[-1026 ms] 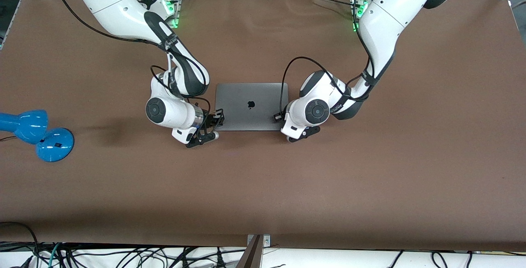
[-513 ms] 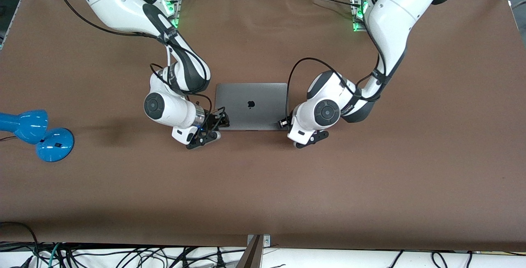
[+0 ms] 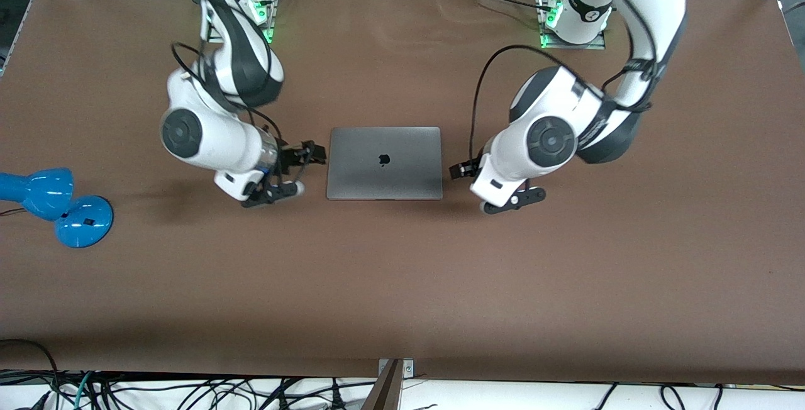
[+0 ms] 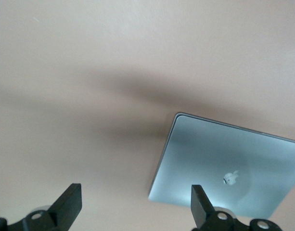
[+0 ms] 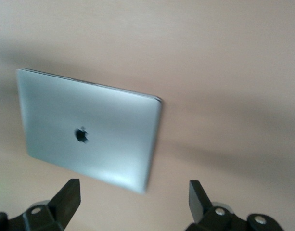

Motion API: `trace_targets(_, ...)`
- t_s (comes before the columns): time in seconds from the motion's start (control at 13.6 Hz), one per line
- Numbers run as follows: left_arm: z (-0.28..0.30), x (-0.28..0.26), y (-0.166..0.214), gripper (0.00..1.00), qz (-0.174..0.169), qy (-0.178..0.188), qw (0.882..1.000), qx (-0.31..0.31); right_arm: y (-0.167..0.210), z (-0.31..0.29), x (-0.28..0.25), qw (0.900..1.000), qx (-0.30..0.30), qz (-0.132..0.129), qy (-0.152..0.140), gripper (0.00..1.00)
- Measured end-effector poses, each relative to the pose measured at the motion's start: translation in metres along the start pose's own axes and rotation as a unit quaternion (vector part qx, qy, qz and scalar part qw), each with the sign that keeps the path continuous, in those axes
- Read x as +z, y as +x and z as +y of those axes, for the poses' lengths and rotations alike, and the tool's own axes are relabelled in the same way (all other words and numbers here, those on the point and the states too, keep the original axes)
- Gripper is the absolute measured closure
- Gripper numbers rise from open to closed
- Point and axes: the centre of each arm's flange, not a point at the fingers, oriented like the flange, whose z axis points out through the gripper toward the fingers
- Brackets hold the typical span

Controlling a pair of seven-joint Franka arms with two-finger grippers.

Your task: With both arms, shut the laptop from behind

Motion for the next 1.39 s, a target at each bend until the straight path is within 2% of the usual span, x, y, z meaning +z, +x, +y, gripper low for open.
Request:
trace_targets(0.07,-0.01,-0.022,-0.002,0.0,0.009,-0.001,1.0,0.003,-0.014,-0.001,-0.025,1.0,0.015,0.0,-0.021,0.0)
trace_targets(0.22,-0.028,-0.063,-0.006,0.0,0.03,-0.006,0.999,0.014,-0.039,-0.001,-0.071,0.998,0.042,-0.001,-0.038,0.0)
trace_targets(0.44,-0.055,-0.11,-0.01,0.0,0.06,-0.013,0.998,0.027,-0.066,0.029,-0.139,0.996,0.075,0.009,-0.04,0.0)
trace_targets(0.59,-0.072,-0.129,-0.011,0.0,0.077,0.0,0.996,0.046,-0.083,0.053,-0.171,0.994,0.098,0.013,-0.04,0.0)
trace_targets(0.95,-0.132,-0.194,-0.025,0.0,0.112,0.044,0.987,0.109,-0.117,0.108,-0.204,0.986,0.15,-0.013,-0.066,0.0)
trace_targets(1.17,-0.171,-0.225,-0.039,0.0,0.115,0.058,0.985,0.118,-0.126,0.134,-0.22,0.983,0.174,0.0,-0.064,0.0)
trace_targets(1.39,-0.175,-0.215,-0.061,0.0,0.102,0.066,0.985,0.125,-0.135,0.156,-0.235,0.978,0.196,0.016,-0.064,0.0)
